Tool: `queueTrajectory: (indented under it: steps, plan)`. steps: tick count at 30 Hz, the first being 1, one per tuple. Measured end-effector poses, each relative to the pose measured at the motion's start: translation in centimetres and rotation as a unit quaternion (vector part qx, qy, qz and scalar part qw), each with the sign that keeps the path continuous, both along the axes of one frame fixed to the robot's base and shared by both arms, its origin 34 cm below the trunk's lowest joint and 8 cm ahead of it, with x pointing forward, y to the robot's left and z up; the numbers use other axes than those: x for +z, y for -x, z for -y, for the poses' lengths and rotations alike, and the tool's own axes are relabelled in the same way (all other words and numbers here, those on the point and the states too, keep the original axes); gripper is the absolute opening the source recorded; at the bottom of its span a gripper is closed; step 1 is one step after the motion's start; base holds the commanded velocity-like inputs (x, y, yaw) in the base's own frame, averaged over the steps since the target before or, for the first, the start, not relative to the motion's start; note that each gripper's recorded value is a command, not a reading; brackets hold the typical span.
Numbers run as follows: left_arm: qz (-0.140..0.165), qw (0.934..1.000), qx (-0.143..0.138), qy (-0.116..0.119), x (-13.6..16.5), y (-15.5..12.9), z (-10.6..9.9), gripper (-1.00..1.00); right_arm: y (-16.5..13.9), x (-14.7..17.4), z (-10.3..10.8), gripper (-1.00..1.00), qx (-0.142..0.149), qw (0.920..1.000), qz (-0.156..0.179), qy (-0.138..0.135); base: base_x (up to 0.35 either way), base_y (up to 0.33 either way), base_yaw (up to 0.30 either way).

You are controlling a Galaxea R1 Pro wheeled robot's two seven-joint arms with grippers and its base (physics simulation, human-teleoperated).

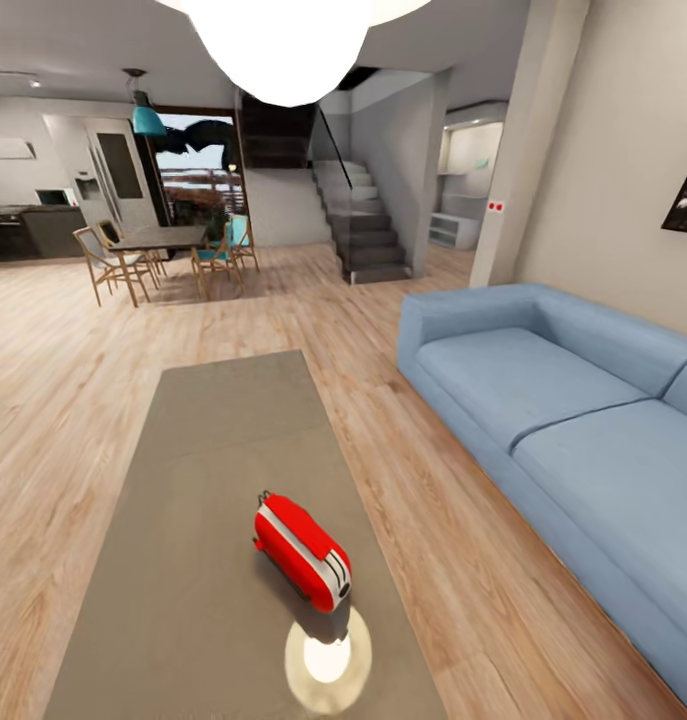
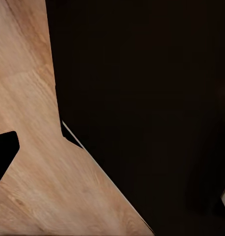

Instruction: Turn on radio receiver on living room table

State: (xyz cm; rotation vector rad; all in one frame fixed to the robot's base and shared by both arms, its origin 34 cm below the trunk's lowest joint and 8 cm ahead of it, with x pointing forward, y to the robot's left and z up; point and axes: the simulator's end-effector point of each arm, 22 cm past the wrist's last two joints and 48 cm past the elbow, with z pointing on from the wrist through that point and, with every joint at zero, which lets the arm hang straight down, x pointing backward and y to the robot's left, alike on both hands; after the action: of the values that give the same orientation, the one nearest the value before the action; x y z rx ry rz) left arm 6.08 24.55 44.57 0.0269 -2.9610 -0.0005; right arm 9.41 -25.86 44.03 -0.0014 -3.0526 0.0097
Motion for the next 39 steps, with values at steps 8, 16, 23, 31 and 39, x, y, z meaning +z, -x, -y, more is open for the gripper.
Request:
queueTrajectory:
  steps: [8,16,23,31,39]
  plan:
    - [-0.003,1.0,0.0,0.001,0.0,0.2,0.1,1.0,0.2,0.0,0.0,1.0,0.0,1.0,-0.003,0.0,0.0,0.0,0.267]
    - [-0.006,1.0,0.0,0.001,0.1,0.4,0.1,1.0,0.4,0.1,0.0,1.0,0.0,1.0,-0.006,0.0,0.0,0.0,0.267]
    - [-0.008,1.0,0.0,0.001,0.1,0.6,0.1,1.0,0.6,0.1,0.0,1.0,0.0,1.0,-0.008,0.0,0.0,0.0,0.267]
    - [-0.011,0.9999,0.0,0.0,0.2,0.8,0.1,1.0,0.8,0.1,0.0,1.0,0.0,0.9999,-0.011,0.0,0.0,0.0,0.267]
    - [-0.014,0.9999,0.0,0.0,0.2,1.0,0.0,1.0,1.0,0.1,0.0,1.0,0.0,0.9999,-0.014,0.0,0.0,0.0,0.267]
